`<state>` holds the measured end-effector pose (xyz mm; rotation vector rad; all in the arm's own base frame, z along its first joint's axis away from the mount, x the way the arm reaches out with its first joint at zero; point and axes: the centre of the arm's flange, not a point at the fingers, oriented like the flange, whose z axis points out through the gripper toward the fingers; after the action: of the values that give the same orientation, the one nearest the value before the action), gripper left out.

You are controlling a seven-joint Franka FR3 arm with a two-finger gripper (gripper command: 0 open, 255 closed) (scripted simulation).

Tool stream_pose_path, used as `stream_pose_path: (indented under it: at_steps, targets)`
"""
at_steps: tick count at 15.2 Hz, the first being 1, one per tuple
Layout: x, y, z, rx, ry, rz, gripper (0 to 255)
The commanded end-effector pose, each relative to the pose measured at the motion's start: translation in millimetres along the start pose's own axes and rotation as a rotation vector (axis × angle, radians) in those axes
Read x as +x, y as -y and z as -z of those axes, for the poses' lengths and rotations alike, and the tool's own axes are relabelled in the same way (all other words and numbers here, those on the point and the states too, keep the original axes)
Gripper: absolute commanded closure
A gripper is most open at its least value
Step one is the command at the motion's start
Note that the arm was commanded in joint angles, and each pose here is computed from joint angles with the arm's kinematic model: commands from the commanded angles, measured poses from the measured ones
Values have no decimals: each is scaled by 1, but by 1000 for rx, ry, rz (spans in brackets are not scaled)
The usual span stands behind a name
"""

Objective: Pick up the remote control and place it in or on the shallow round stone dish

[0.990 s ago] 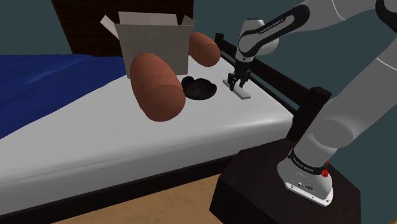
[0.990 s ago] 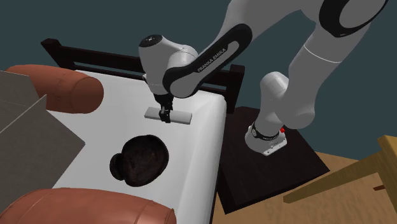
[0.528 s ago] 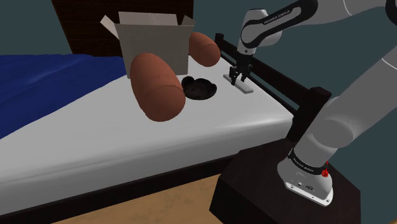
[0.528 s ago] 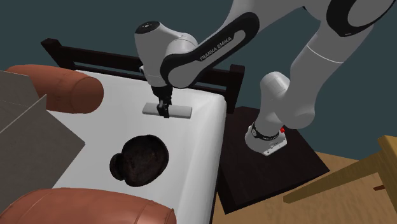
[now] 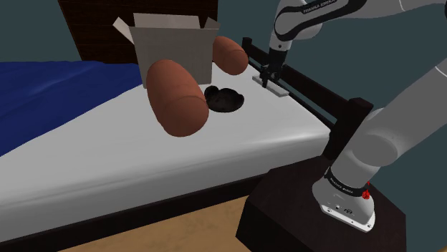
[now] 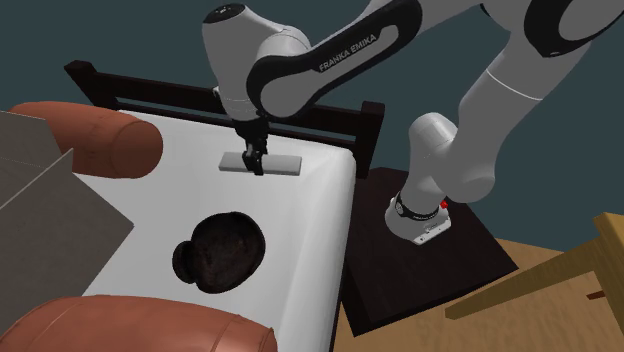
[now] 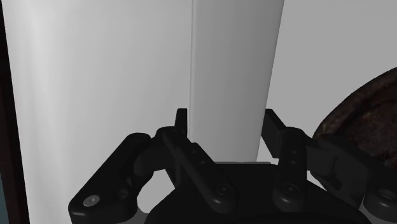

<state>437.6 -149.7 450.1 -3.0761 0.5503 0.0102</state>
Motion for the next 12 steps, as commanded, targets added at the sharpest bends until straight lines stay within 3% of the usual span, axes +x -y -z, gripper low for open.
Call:
stream_pose_path:
  at_steps: [1, 12]
  targets:
    - [0, 0, 10, 0, 0, 0, 255]
    - [-1, 0, 66, 0, 0, 0, 255]
